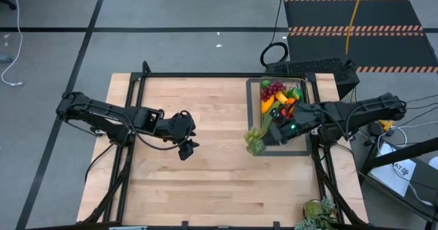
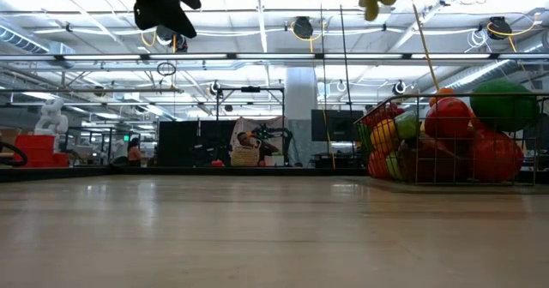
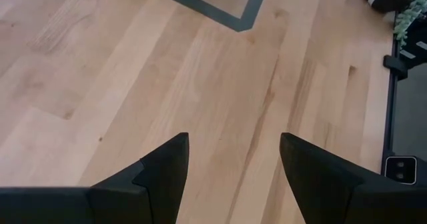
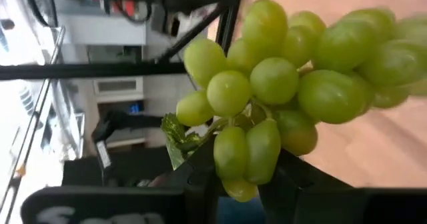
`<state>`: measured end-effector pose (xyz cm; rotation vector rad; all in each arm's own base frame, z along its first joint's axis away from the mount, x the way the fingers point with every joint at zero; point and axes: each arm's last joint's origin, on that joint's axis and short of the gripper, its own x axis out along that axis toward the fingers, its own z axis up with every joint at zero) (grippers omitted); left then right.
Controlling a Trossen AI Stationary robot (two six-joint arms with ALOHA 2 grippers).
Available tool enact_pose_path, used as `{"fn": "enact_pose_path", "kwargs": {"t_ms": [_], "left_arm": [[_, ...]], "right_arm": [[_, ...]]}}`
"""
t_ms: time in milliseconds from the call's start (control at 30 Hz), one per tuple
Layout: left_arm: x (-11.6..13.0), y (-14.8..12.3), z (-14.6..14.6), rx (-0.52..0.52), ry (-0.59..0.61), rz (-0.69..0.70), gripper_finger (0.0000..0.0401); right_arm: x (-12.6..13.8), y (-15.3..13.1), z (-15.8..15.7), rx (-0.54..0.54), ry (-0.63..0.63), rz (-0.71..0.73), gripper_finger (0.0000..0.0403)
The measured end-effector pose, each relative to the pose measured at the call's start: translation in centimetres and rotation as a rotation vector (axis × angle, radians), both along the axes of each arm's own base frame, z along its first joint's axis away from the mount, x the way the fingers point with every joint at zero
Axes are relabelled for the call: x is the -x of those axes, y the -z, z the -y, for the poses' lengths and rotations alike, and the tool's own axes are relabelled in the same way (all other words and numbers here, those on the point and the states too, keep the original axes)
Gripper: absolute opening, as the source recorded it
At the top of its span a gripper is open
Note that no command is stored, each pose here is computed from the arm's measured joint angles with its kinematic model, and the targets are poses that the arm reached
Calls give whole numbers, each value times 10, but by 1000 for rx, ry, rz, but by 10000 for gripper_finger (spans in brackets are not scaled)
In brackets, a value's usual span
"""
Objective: Build produce basket
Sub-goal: Put the green grapes into the wire basket
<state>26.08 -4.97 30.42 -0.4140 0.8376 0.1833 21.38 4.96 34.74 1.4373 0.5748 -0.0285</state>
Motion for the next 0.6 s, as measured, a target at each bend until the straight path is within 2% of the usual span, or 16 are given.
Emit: {"fn": "enact_pose_path", "kwargs": {"t_ms": [333,600], "left_arm": [[0,0,0,45,-52,-2,234],[0,0,-2,26,-72,4,234]], "right_arm": [[50,-14,44,102,156,7,75],[85,-9,69,193,290,-88,75]]}}
